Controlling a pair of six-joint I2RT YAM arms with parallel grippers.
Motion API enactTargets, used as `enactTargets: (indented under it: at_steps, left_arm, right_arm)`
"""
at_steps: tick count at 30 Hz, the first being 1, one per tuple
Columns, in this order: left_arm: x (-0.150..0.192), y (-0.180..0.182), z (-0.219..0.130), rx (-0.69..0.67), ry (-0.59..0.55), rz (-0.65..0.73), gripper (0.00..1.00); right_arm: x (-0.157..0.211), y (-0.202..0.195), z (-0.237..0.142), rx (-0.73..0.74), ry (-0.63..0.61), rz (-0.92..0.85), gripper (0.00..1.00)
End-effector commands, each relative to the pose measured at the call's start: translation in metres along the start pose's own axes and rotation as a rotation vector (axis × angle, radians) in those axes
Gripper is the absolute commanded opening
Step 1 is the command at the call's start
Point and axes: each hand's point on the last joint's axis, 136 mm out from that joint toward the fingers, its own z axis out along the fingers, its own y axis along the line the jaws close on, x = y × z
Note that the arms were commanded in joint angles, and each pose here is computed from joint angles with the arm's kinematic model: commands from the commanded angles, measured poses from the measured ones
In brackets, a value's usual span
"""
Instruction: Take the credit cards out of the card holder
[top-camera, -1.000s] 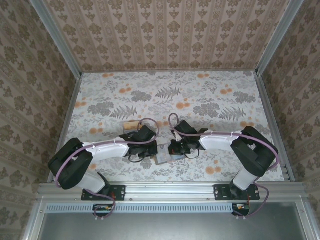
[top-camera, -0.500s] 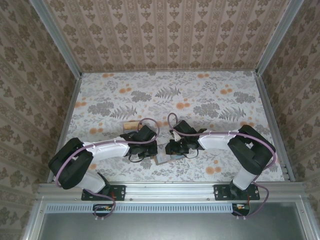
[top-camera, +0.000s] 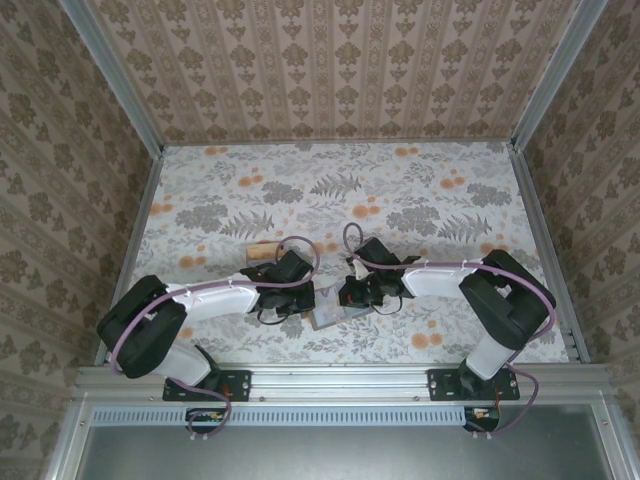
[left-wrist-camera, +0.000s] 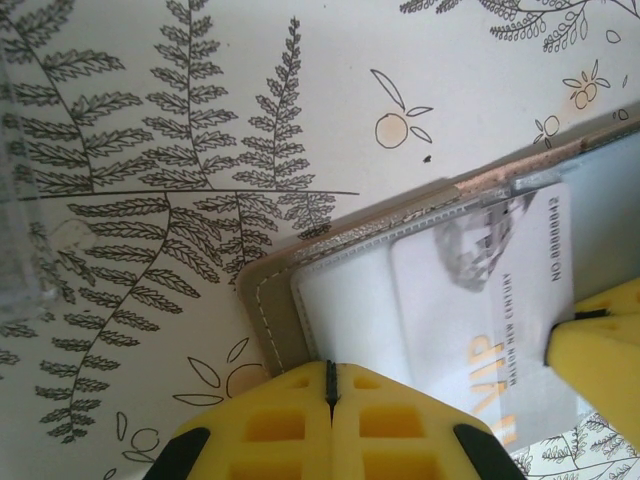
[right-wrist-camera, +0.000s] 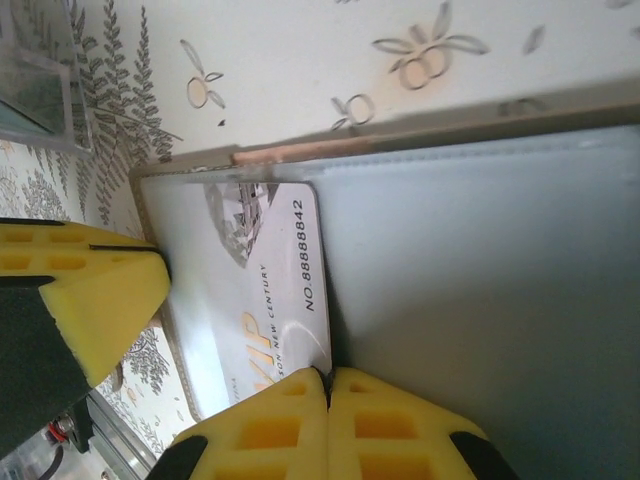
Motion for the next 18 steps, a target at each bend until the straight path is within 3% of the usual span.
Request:
enactTargets:
  at_steps: [1, 8, 18]
  left_arm:
    - [0.013, 0.019, 0.004, -0.086, 0.050, 0.012, 0.00]
    - [0.009, 0.014, 0.001, -0.071, 0.046, 0.021, 0.00]
    - [-0.015, -0.022, -0.028, -0.007, -0.021, 0.066, 0.00]
  right_arm:
    - [0.006, -0.034, -0.008, 0.098, -0.001, 0.027, 0.01]
    - [0.002, -0.046, -0.031, 0.104, -0.035, 0.033, 0.00]
    - [-0.015, -0.013, -0.075, 0.046, -0.126, -0.085, 0.00]
